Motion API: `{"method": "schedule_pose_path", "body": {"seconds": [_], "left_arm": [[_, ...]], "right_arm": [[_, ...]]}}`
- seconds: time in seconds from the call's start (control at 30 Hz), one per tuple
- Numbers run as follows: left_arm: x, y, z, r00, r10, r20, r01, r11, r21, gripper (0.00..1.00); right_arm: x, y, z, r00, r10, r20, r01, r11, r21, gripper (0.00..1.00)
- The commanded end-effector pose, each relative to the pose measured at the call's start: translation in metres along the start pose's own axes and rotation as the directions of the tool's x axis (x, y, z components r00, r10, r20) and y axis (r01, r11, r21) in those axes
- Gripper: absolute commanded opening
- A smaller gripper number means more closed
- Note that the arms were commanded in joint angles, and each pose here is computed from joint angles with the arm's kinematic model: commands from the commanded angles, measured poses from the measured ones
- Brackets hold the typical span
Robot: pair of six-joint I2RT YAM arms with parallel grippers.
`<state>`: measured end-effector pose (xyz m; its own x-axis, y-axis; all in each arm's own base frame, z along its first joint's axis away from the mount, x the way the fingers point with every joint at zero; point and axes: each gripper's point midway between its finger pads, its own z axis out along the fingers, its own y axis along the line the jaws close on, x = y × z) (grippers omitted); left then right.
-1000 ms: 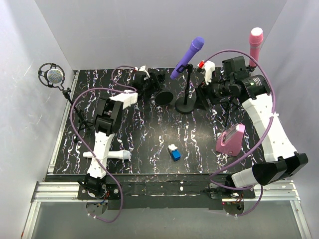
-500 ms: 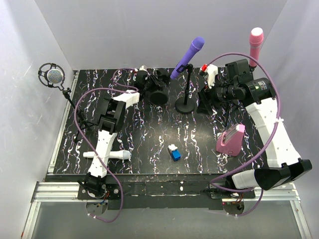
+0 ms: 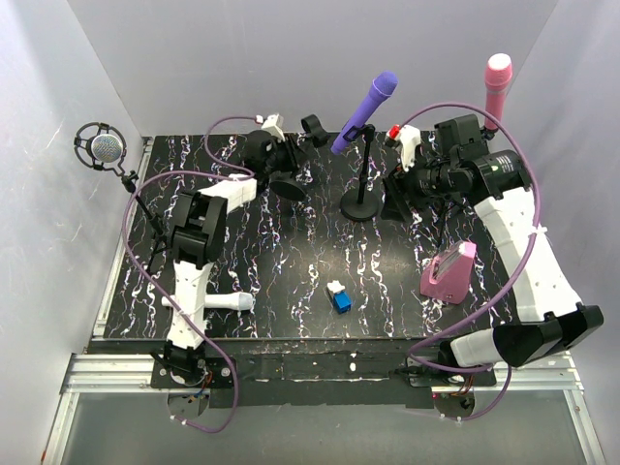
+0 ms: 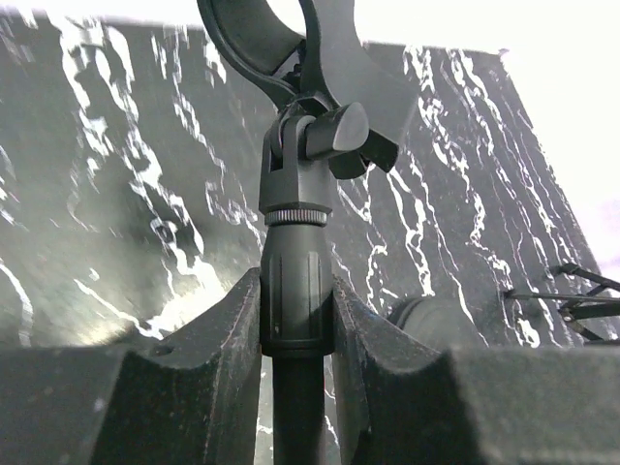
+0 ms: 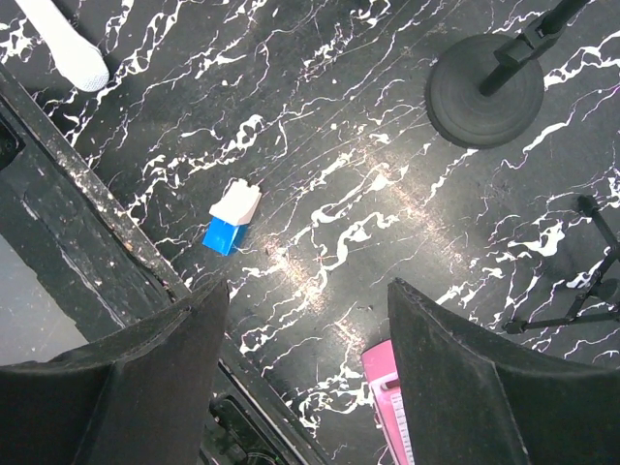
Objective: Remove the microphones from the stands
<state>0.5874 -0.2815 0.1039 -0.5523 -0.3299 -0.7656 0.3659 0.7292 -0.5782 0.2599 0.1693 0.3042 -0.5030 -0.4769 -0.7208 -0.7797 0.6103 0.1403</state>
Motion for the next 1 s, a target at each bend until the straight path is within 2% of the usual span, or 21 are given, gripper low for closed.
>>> {"method": "schedule_pose_path", "body": {"seconds": [0.0,0.3,0.37,0.47,0.53,0.67,0.87,0.97], "left_arm": [[-0.113,-0.053,-0.042,0.895,0.315,0.314,-0.338,0.941,0.019,0.00],[-0.133,-0.020,-0.025,0.759,0.488,0.432,-0.443,0.872,-0.209,0.00],[-0.142,-0.018,-0.026,0.704,0.542,0.458,-0.466,0.840,-0.279,0.00],[-0.156,-0.017,-0.036,0.583,0.649,0.489,-0.519,0.760,-0.391,0.00],[-0.160,-0.011,-0.041,0.552,0.677,0.487,-0.516,0.736,-0.438,0.00],[-0.151,-0.003,-0.055,0.513,0.686,0.515,-0.496,0.727,-0.474,0.00],[-0.123,0.025,-0.075,0.571,0.641,0.513,-0.391,0.762,-0.516,0.00],[-0.106,0.031,-0.092,0.542,0.649,0.534,-0.389,0.757,-0.525,0.00]], "right_arm": [[-0.016,-0.001,-0.003,0.998,-0.034,0.044,0.034,0.999,-0.002,0.73],[-0.017,0.000,-0.003,0.994,-0.104,0.014,0.104,0.995,0.006,0.72],[-0.030,0.001,-0.004,0.990,-0.135,0.048,0.135,0.991,0.008,0.72],[-0.052,0.004,-0.004,0.978,-0.180,0.103,0.179,0.984,0.020,0.71],[-0.063,0.007,-0.002,0.972,-0.199,0.122,0.198,0.980,0.018,0.71],[-0.071,0.012,0.004,0.969,-0.214,0.127,0.215,0.977,0.003,0.71],[-0.071,0.018,0.018,0.967,-0.221,0.126,0.226,0.974,-0.020,0.70],[-0.082,0.025,0.023,0.959,-0.246,0.141,0.252,0.967,-0.026,0.70]]}}
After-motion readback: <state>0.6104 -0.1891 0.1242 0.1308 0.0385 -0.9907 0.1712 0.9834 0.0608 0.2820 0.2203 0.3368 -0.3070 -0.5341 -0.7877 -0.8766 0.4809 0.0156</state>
